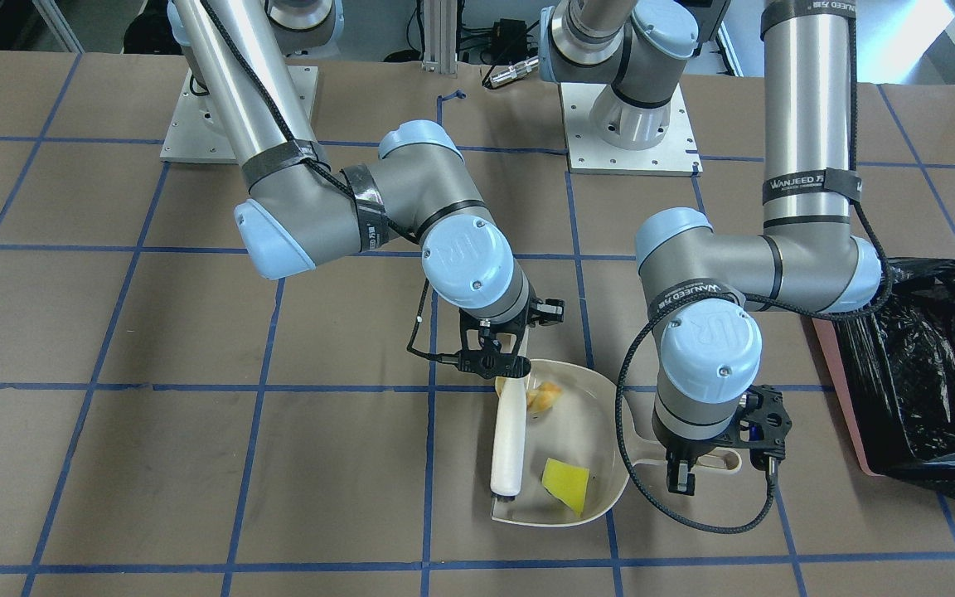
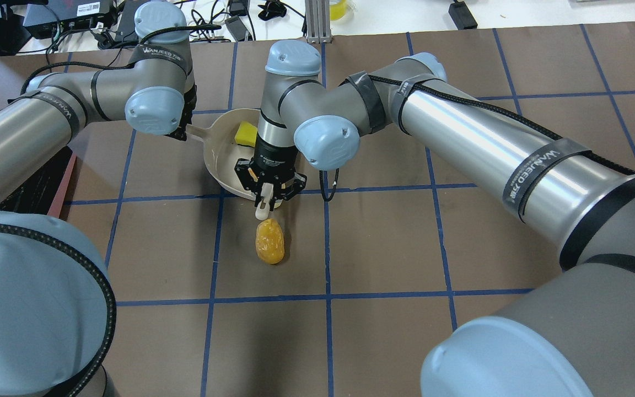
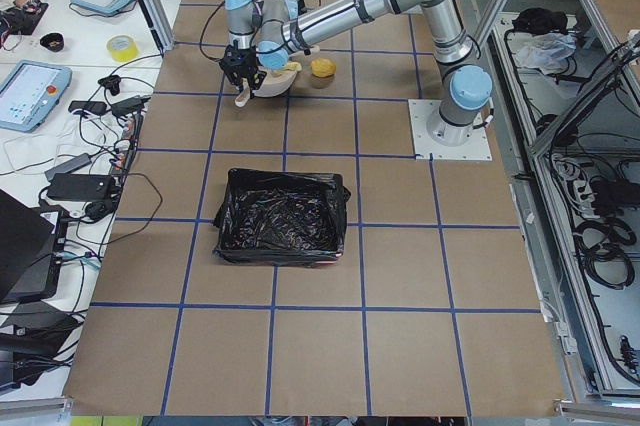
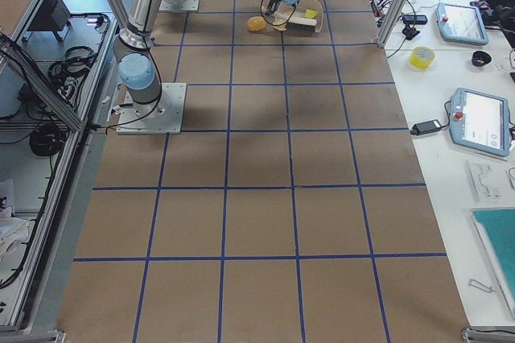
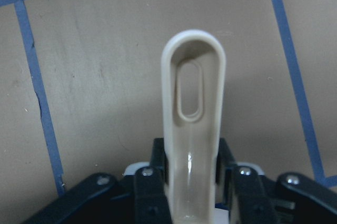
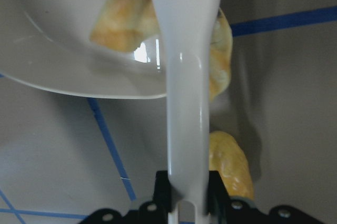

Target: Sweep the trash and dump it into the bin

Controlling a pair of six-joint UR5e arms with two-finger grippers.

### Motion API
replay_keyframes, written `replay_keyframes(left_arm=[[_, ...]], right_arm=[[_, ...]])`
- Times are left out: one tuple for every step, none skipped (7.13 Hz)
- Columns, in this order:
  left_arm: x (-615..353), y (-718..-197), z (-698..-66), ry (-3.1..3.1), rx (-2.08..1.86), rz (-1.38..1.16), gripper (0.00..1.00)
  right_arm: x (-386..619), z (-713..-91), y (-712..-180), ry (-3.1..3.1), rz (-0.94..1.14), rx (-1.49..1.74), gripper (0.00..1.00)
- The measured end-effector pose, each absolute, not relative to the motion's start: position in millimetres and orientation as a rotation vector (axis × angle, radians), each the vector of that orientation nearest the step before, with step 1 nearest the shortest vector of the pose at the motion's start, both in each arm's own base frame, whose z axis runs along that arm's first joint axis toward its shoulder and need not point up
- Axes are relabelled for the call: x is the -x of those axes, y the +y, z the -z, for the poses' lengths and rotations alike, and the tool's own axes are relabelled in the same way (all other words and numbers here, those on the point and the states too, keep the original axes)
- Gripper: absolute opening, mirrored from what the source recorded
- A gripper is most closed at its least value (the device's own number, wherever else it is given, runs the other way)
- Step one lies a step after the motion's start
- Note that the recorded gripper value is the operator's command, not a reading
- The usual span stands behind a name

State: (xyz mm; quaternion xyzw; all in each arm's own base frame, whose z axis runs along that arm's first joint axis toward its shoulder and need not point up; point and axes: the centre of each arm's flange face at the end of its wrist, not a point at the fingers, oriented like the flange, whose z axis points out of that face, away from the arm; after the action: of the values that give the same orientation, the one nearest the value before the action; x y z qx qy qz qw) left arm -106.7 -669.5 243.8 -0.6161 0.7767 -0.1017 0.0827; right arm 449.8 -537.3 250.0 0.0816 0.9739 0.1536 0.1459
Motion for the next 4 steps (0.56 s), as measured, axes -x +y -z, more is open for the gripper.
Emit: replay_keyframes(left_arm=[[107, -670, -244, 2.320, 1.840, 0.304, 0.00], [107, -670, -244, 2.320, 1.841, 0.303, 0.00], [107, -670, -244, 2.318, 1.845, 0.302, 0.00], [107, -669, -243, 2.316, 1.849, 0.300, 0.00]], right_arm=[[-456, -252, -541, 2.769, -0.425, -0.197, 0.00], [-459, -254, -543, 2.744, -0.422, -0.180, 0.00], [-454, -257, -547, 2.746, -0.424, -0.185, 0.00], [-441, -262, -553, 2.774, -0.430, -0.204, 0.00]])
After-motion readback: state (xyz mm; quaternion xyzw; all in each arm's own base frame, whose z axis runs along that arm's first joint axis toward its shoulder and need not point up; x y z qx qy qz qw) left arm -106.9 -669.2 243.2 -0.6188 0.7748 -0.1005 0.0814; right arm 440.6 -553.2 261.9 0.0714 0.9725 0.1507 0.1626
